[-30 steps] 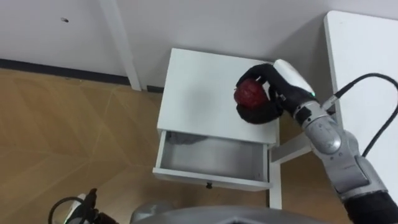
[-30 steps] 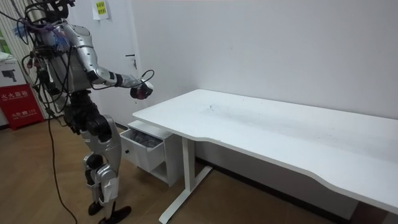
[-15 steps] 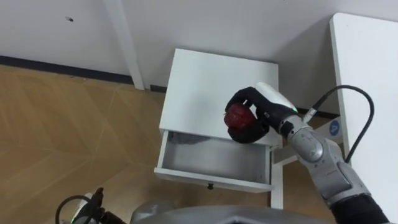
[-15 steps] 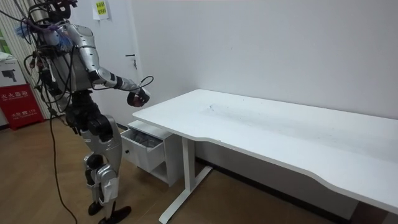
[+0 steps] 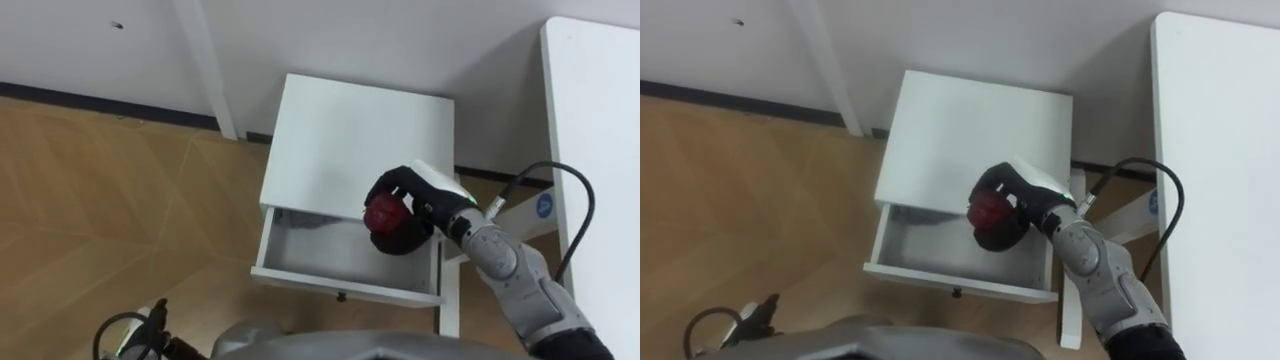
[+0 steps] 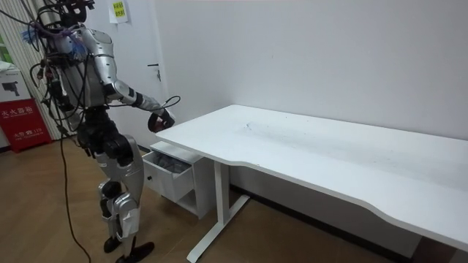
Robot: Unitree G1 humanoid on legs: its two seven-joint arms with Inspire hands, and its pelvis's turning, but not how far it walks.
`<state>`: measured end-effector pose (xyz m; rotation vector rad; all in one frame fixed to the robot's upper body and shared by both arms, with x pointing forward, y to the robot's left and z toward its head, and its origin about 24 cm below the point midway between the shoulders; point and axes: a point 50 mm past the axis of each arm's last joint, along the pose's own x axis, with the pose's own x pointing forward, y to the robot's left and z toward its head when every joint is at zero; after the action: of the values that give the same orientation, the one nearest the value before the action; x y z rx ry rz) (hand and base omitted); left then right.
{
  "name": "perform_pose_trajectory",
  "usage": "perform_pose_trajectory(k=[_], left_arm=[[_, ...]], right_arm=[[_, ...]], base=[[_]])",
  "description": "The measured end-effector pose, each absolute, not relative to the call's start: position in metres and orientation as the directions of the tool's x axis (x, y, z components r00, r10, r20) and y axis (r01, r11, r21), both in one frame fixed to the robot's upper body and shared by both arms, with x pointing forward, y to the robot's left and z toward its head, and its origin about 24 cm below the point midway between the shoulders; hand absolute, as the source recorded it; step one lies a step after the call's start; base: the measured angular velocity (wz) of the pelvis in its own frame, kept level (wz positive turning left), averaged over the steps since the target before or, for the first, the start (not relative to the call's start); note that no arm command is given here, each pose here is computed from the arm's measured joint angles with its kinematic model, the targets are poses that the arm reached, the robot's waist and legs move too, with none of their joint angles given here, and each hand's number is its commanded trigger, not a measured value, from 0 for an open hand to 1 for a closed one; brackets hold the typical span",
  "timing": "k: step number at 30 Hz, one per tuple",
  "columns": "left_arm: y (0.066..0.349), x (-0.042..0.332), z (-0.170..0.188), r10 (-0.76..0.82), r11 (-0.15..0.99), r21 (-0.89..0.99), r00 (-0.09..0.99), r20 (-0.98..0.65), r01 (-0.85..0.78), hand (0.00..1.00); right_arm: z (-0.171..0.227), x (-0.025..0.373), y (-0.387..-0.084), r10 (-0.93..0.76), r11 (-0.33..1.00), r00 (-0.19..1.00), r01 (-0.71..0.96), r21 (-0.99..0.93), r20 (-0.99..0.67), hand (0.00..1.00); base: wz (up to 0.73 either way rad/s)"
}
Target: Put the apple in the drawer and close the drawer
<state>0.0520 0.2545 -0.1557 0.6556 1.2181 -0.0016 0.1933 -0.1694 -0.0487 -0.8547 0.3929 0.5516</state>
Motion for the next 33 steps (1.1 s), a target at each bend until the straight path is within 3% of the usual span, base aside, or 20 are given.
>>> perform_pose_trajectory(k=[25, 29, 33], left_arm=[[0.249, 0.051, -0.158, 0.321, 0.819, 0.45, 0.367, -0.873, 0.355, 0.0], [0.248, 0.049, -0.158, 0.323, 0.827, 0.447, 0.361, -0.875, 0.341, 0.0], [0.244, 0.048, -0.159, 0.325, 0.847, 0.437, 0.355, -0.876, 0.304, 0.0]], right_arm=[[-0.073, 0.181, -0.17, 0.287, 0.554, 0.734, -0.651, -0.518, -0.615, 0.0], [-0.08, 0.179, -0.183, 0.219, 0.642, 0.756, -0.588, -0.492, -0.618, 0.0], [-0.092, 0.169, -0.214, 0.003, 0.751, 0.789, -0.408, -0.52, -0.615, 0.0]], base=[[0.0], [0.01], [0.06]])
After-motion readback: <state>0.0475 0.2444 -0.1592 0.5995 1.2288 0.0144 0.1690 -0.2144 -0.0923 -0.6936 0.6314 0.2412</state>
